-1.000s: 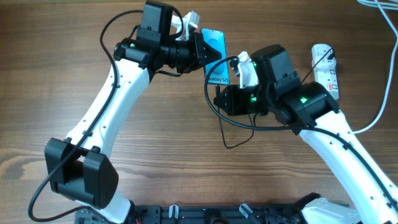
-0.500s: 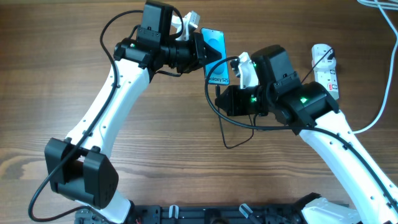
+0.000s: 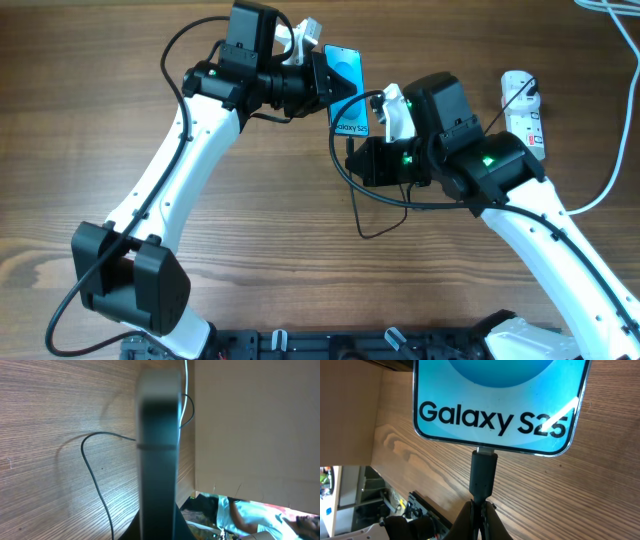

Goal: Plug charger to phone and switch on socket

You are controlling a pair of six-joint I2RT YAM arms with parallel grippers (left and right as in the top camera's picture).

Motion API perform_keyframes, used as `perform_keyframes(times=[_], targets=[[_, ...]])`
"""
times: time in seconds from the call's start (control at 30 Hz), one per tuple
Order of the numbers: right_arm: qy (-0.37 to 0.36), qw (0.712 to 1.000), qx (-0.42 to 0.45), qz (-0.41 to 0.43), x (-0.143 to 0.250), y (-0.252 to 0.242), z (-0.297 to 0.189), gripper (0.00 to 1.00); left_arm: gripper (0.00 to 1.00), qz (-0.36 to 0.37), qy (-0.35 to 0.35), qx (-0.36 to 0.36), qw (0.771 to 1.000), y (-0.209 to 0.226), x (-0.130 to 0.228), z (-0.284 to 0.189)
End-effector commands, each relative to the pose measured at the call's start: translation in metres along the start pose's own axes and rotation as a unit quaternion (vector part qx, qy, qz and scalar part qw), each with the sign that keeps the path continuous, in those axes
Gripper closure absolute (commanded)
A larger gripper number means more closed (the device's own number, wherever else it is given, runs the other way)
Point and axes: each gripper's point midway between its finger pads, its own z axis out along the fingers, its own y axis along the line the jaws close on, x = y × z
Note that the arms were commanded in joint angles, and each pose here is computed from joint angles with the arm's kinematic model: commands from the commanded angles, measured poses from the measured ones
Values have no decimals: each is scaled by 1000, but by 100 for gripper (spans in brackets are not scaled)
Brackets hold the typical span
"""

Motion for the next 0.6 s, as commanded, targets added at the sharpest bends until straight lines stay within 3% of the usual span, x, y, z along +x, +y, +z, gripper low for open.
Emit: perform_keyframes(times=[0.0,0.2,0.57], targets=[[-12,1000,-1,-5,-7,3,0,95,96,36,14,26,999,-14,7,-4],[-19,1000,-4,-9,-11,4,0,95,96,73,22,22,997,-12,12,-3],[-27,1000,3,-6,-14,2,-1,95,96,71,39,47,996,-19,19,-4]])
